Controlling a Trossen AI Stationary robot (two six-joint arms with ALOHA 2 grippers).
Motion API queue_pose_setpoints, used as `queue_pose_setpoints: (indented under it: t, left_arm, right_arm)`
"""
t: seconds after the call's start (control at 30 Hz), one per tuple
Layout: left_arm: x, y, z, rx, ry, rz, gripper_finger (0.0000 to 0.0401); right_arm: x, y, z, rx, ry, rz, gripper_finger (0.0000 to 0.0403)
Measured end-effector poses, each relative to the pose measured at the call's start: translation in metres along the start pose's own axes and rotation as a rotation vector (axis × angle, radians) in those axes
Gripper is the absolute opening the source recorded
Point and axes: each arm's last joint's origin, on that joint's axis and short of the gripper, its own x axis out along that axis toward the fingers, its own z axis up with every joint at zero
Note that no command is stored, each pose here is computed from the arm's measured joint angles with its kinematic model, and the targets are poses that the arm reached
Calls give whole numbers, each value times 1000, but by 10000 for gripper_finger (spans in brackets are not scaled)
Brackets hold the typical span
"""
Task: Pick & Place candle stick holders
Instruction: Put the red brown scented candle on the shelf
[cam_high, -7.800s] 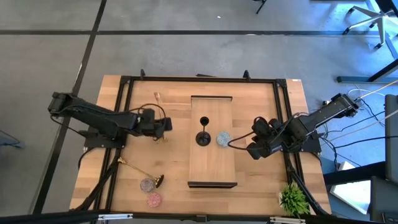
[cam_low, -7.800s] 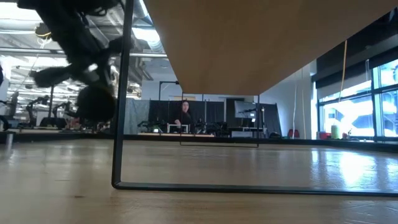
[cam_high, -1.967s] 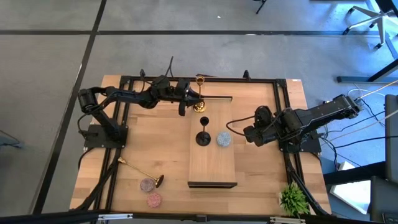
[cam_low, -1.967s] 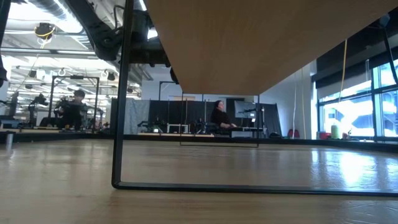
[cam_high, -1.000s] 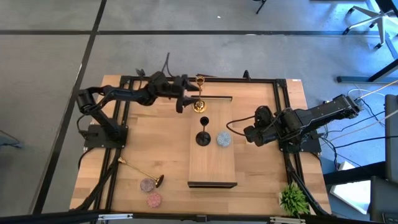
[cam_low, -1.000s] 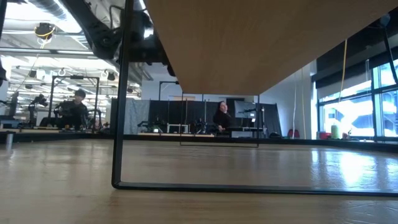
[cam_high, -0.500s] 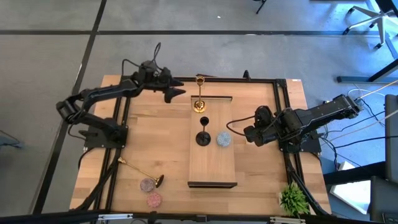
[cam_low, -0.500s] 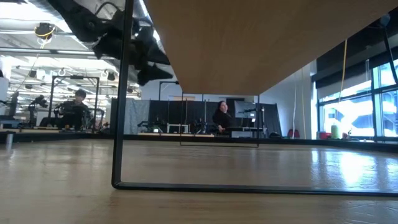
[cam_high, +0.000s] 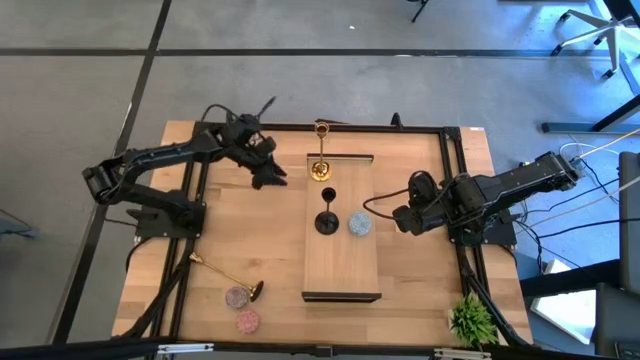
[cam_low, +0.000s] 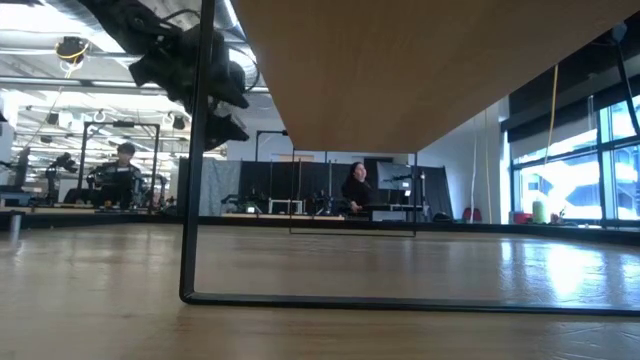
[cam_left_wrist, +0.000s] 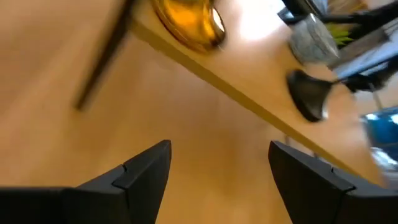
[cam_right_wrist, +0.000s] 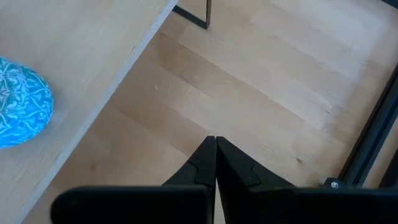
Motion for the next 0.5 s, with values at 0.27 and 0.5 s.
queue_pose_setpoints:
  t: [0.27, 0.5]
  left_arm:
    - [25, -33, -10, -200, 109, -90, 267]
    - [47, -68, -26, -312, 224, -137, 267]
  right_arm:
    - [0, 0, -2, -44, 51, 14, 10]
    - [0, 0, -2, -93, 32, 2, 10]
